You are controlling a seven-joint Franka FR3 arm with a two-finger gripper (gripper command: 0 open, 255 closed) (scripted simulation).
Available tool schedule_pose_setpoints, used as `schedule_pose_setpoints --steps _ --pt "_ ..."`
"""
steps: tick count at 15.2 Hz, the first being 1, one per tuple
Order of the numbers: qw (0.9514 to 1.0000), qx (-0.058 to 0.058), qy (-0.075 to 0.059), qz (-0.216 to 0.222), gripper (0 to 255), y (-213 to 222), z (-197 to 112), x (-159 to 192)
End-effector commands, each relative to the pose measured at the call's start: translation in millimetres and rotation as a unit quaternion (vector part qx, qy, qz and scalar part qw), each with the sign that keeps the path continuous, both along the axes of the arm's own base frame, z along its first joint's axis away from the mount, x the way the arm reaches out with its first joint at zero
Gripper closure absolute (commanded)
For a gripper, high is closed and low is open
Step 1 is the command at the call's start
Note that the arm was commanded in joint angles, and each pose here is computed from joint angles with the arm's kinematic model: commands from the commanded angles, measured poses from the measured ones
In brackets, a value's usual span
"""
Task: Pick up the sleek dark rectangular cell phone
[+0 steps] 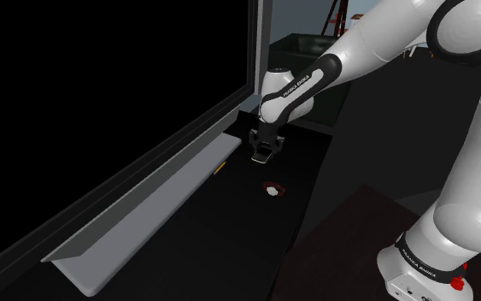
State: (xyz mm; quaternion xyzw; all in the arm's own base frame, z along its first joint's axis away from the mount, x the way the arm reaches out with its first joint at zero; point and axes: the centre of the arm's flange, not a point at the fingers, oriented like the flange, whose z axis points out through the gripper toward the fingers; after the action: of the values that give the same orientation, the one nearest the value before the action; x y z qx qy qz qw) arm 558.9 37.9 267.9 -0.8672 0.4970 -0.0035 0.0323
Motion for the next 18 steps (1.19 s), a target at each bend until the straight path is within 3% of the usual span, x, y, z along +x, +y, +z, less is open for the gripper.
schedule_pose_setpoints --steps 1,7,18 --pt "1.0000 0.000 0.001 0.000 255 0 -1 0" --pt "1.0000 0.000 0.001 0.000 255 0 -1 -1" --pt "1.0000 0.000 0.001 0.000 255 0 57 -1"
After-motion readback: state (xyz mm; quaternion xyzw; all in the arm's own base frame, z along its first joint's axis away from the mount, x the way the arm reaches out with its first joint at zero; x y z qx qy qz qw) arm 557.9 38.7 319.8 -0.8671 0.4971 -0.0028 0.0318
